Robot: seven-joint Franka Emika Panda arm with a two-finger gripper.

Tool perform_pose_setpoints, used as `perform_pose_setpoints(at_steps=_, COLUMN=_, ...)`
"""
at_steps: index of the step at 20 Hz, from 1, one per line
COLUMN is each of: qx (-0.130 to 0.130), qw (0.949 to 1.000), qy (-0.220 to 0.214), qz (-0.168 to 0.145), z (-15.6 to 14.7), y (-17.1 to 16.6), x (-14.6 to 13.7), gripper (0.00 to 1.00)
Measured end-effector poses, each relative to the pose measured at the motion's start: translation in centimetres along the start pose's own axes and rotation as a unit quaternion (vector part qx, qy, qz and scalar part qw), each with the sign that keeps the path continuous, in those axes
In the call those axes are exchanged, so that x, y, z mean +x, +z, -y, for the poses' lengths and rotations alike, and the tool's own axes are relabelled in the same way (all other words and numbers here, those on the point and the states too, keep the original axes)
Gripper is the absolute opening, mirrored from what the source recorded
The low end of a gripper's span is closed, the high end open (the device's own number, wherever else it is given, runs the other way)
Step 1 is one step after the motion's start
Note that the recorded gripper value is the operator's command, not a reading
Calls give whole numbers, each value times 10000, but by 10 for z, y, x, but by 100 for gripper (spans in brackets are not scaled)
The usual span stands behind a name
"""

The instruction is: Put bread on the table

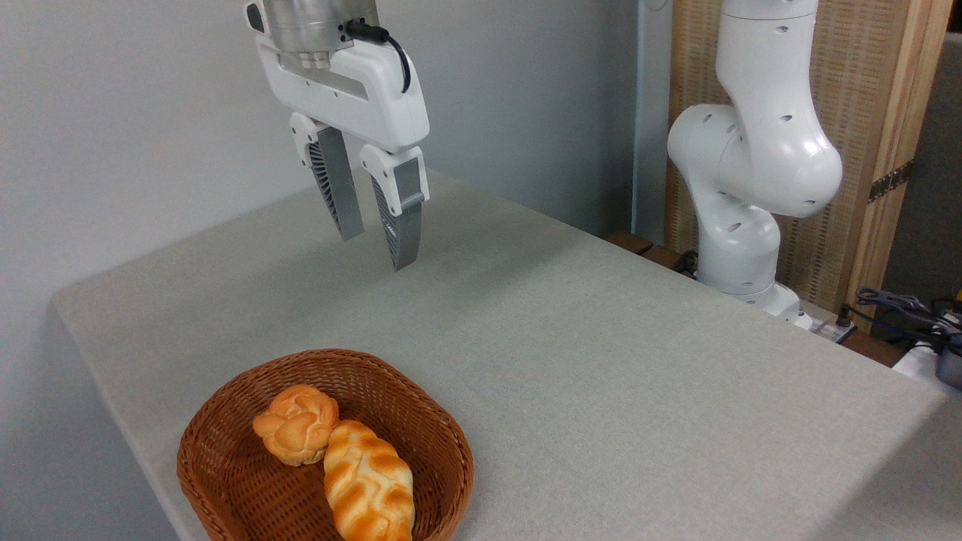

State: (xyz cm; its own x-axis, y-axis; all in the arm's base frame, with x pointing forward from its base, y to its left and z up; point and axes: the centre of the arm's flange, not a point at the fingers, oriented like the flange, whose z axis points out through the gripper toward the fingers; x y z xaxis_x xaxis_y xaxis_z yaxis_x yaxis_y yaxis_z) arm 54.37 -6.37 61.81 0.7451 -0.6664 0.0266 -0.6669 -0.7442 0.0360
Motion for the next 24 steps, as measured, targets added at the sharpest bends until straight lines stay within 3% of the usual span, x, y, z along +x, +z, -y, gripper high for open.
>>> perform_pose_setpoints(at_steps=24, qx=-46, qw=9998, qy=167, qz=94, z=-13, y=11, x=14, gripper=100)
